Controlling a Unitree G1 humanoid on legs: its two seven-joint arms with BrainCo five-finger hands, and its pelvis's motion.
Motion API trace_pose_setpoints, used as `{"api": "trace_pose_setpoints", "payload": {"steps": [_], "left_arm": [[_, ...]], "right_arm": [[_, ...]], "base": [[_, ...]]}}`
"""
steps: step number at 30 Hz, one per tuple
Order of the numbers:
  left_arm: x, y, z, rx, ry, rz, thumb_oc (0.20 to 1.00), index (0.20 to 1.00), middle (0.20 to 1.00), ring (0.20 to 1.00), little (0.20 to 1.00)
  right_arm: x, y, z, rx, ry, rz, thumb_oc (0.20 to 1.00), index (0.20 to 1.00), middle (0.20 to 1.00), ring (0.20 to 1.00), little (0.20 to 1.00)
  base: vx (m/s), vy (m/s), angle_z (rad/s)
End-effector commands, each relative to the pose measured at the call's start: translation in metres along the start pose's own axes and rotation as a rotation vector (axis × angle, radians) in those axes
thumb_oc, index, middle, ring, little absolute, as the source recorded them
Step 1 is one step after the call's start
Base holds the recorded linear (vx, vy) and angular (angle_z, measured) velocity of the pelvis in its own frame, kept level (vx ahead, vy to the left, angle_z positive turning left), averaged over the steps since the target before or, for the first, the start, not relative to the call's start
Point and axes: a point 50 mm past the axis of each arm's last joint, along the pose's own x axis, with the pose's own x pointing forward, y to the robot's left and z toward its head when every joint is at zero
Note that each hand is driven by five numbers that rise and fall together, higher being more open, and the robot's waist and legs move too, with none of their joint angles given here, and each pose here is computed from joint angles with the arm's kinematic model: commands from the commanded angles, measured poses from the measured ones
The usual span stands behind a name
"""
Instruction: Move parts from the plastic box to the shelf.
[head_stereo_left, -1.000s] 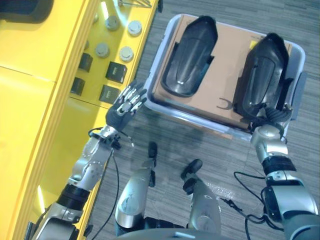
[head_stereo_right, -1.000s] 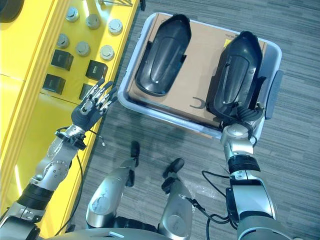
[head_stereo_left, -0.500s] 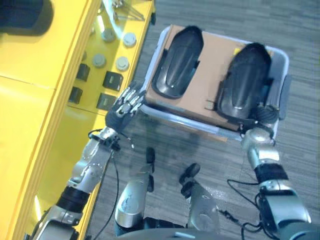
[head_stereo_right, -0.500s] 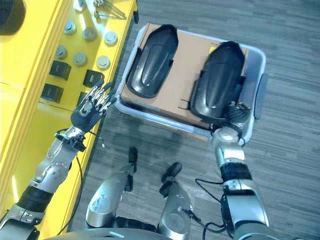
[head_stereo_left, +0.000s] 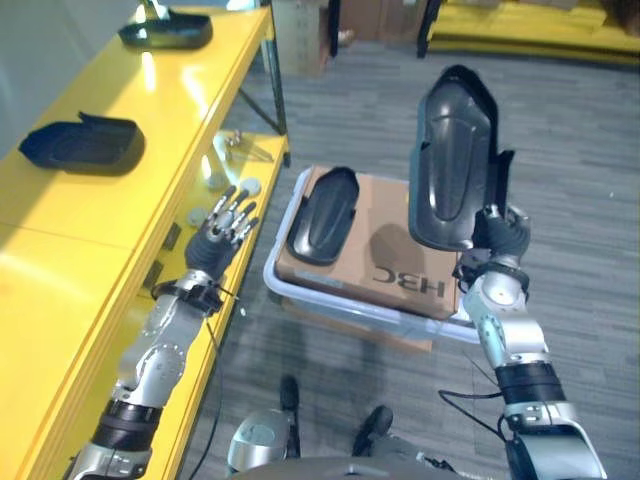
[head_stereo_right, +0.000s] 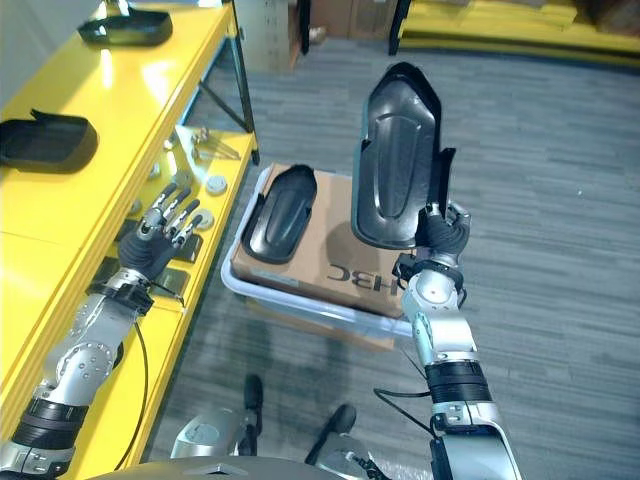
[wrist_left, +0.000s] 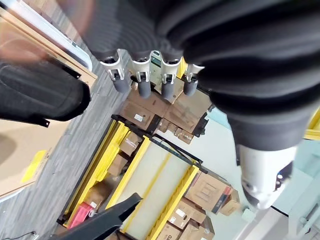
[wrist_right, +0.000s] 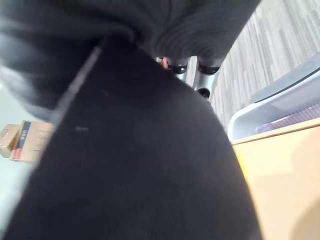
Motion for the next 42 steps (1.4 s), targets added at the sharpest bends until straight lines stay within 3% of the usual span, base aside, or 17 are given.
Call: {"api": "trace_pose_setpoints", "payload": {"steps": [1, 13, 19, 30, 42], "left_arm": [[0.019, -0.013, -0.01, 0.057, 0.069, -0.038, 1.0, 1.0, 1.0, 1.0, 1.0], [0.074, -0.063, -0.045, 0.071, 0.214, -0.092, 1.0, 1.0, 1.0, 1.0, 1.0], [0.083, -0.085, -0.055, 0.055, 0.252, -0.12, 1.0, 1.0, 1.0, 1.0, 1.0], [0.084, -0.117, -0.065, 0.101, 0.301, -0.249, 1.0, 1.0, 1.0, 1.0, 1.0], [0.081, -0.133, -0.076, 0.081, 0.33, -0.251, 1.0, 1.0, 1.0, 1.0, 1.0]], "right_arm": [[0.002, 0.019, 0.036, 0.017, -0.173, 0.111, 0.2, 0.2, 0.2, 0.2, 0.2], [-0.012, 0.097, 0.035, 0.077, -0.101, 0.4, 0.2, 0.2, 0.2, 0.2, 0.2], [-0.024, 0.121, 0.029, 0.069, -0.072, 0.49, 0.2, 0.2, 0.2, 0.2, 0.2], [-0.031, 0.13, 0.015, 0.06, -0.005, 0.538, 0.2, 0.2, 0.2, 0.2, 0.2], [-0.045, 0.144, 0.014, 0.066, 0.01, 0.603, 0.2, 0.2, 0.2, 0.2, 0.2]], "base": [[0.02, -0.031, 0.01], [0.02, -0.018, -0.02], [0.02, -0.01, -0.04], [0.02, 0.0, -0.01], [0.0, 0.001, -0.01]]}}
